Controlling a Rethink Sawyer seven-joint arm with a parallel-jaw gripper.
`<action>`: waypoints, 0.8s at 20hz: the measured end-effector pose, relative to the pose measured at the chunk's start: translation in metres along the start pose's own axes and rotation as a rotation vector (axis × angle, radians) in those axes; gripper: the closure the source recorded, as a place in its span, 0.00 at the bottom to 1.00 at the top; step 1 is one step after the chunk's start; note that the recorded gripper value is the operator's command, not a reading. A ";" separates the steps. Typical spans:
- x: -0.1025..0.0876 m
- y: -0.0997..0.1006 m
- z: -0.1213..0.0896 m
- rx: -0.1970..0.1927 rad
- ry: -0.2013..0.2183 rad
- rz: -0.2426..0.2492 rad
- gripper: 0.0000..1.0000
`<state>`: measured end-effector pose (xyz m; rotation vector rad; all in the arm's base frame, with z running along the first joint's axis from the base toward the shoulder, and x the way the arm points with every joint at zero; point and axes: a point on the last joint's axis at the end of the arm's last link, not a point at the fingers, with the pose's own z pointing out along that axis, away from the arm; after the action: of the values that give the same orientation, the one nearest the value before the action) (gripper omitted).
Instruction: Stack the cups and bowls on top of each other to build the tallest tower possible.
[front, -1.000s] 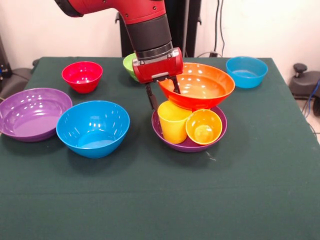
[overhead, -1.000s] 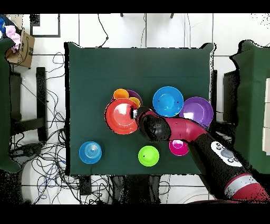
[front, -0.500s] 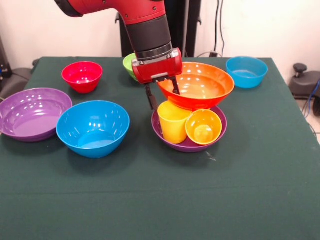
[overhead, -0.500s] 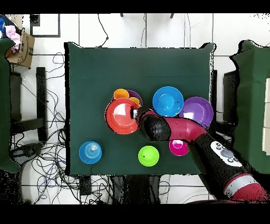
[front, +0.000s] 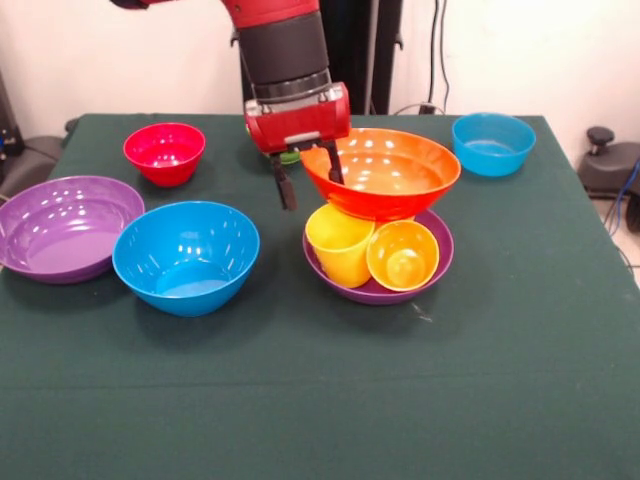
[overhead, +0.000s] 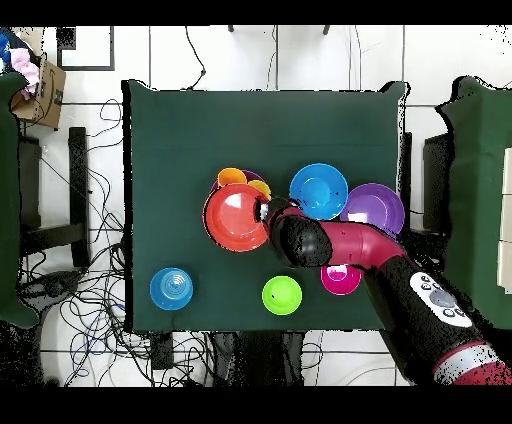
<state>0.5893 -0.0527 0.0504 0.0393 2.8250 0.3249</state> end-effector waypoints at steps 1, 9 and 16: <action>-0.002 -0.001 -0.003 0.004 0.000 0.000 0.00; -0.016 -0.005 -0.028 0.034 0.014 0.013 0.00; -0.019 -0.003 -0.041 0.045 0.026 0.020 0.00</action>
<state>0.5952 -0.0660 0.0935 0.0739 2.8588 0.2685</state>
